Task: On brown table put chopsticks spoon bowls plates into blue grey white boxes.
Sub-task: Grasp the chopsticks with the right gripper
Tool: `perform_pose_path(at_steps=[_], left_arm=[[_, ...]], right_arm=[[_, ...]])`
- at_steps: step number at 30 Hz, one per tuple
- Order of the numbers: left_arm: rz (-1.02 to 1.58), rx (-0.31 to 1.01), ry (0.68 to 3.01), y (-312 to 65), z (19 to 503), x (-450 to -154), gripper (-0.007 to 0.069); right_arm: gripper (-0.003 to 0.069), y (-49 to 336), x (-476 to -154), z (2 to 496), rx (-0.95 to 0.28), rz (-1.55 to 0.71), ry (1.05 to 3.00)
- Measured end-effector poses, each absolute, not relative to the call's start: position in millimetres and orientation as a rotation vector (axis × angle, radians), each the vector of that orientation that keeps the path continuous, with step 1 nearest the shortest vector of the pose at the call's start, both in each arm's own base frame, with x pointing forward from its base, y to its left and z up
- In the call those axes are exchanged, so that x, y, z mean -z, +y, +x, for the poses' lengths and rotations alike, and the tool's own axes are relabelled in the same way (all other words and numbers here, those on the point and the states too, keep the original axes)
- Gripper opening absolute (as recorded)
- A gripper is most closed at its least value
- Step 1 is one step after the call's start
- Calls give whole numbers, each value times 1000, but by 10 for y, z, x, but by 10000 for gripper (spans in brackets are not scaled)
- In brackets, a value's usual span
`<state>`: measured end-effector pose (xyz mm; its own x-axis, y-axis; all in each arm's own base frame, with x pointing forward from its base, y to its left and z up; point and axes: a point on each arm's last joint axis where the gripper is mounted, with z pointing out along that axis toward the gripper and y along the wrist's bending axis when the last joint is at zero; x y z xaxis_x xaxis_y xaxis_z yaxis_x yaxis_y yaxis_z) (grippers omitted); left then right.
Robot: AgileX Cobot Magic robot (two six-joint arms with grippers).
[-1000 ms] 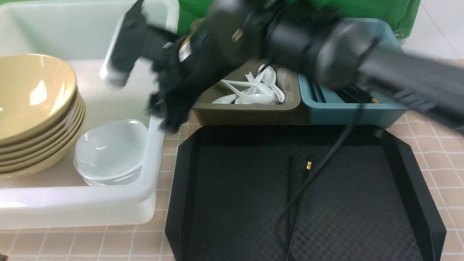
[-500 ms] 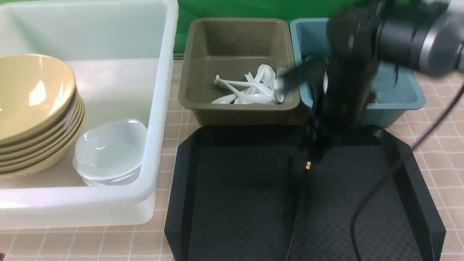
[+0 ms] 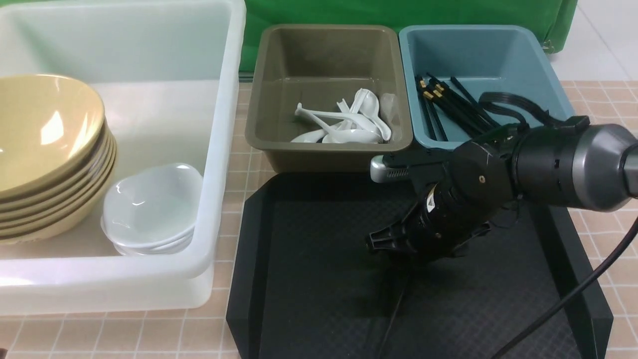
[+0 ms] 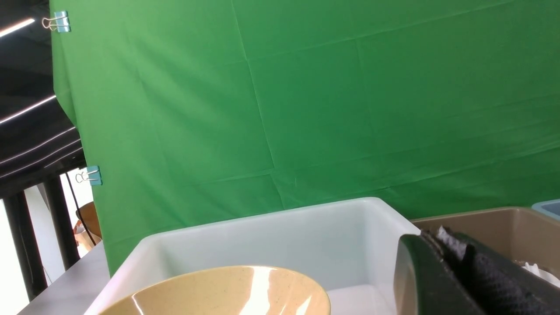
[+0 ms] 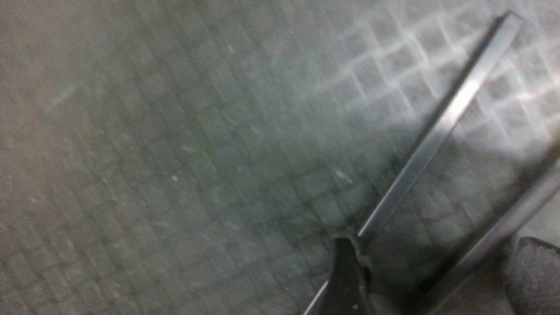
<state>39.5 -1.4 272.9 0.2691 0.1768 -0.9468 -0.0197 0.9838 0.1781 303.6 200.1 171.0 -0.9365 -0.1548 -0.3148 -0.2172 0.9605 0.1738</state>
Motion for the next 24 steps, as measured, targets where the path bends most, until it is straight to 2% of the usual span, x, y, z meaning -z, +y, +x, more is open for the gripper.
perform_pose_path(at_steps=[16,20,24], left_arm=[[146,-135,1299,-16,396,-2723,-7],[146,-135,1299,-16,396,-2723,-7],[146,-135,1299,-16,396,-2723,-7]], right_arm=[[502,2273,-1652,2983,-370,-350,2715],[502,2327,-1603,2989,-335,-489,2687],[491,2328,-1600,2996,-246,-621,2690]])
